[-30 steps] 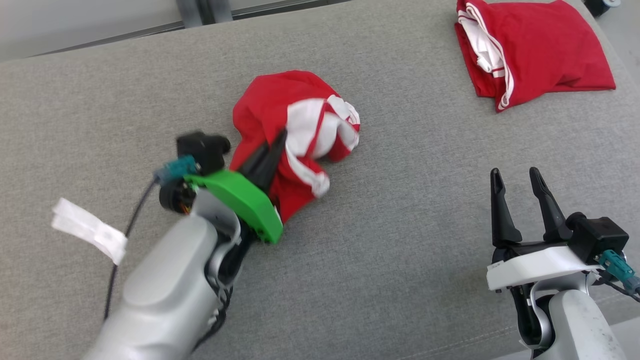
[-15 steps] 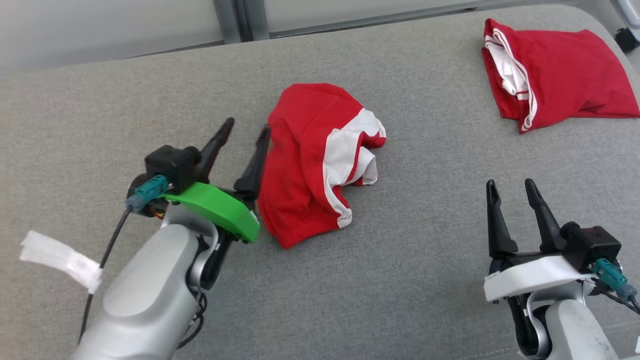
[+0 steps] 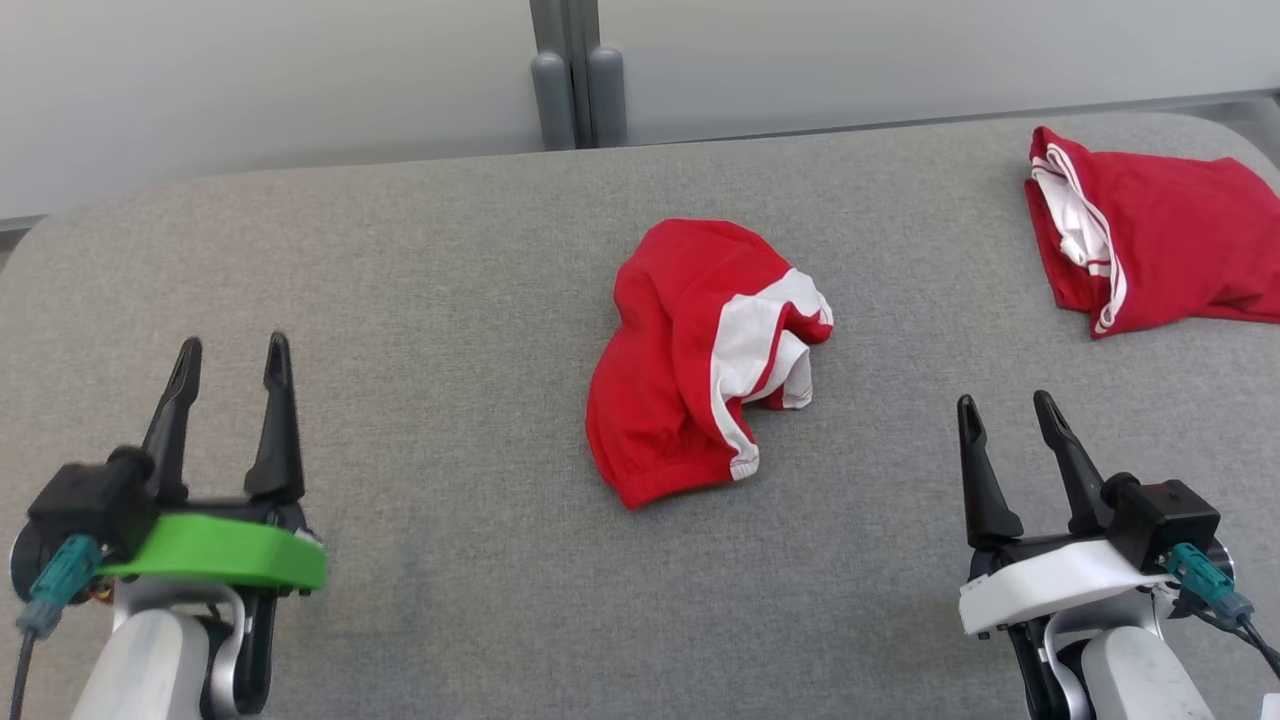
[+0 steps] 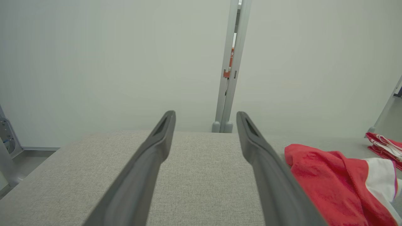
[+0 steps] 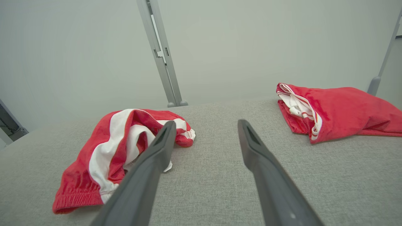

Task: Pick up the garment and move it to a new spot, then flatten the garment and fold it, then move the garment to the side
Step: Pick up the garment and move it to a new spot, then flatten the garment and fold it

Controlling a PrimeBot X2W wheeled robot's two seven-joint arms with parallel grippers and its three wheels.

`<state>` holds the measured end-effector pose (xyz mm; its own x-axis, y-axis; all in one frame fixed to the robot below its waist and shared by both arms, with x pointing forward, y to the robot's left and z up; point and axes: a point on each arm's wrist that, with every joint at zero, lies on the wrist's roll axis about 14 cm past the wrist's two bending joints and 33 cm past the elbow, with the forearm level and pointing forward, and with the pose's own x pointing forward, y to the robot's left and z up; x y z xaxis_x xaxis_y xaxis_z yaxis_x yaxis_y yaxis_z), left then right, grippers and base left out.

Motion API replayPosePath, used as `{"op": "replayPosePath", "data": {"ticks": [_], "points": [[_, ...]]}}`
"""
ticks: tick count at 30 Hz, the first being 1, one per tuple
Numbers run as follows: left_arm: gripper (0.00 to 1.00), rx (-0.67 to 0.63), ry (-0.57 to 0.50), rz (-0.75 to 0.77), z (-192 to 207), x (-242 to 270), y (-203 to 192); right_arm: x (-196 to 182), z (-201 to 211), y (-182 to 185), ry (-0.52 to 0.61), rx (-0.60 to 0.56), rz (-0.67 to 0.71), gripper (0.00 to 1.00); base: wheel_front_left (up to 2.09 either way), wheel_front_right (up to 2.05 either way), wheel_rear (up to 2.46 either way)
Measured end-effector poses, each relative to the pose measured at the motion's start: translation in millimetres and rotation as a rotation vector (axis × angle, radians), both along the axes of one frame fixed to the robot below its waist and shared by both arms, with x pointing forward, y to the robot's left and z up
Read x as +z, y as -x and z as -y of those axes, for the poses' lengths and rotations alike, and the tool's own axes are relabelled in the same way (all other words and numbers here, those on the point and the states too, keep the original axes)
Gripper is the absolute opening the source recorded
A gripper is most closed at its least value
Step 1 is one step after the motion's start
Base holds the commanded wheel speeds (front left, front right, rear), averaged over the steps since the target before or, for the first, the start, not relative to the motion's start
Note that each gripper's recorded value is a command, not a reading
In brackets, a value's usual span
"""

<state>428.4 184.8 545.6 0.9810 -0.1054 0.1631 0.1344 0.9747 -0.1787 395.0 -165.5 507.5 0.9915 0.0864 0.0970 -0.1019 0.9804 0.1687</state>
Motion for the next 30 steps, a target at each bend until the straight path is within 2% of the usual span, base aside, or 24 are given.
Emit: {"op": "replayPosePath", "data": {"ticks": [4,10,18,30], "points": [[1.0,0.086,-0.039,-0.01,-29.4,-6.8,27.1,7.2,-10.1,2.5,-0.002,0.029,0.02,1.0,0.0,0.0,0.0],[1.0,0.158,-0.059,-0.039,-50.5,-20.0,62.3,12.0,-19.1,8.8,-0.002,0.056,0.034,1.0,0.0,0.0,0.0],[1.0,0.156,-0.075,-0.051,-49.6,-28.2,85.7,6.8,-26.2,17.8,-0.002,0.078,0.018,1.0,0.0,0.0,0.0],[1.0,0.138,-0.11,-0.091,-41.0,-43.2,93.8,3.3,-34.2,26.3,-0.002,0.102,0.008,1.0,0.0,0.0,0.0]]}}
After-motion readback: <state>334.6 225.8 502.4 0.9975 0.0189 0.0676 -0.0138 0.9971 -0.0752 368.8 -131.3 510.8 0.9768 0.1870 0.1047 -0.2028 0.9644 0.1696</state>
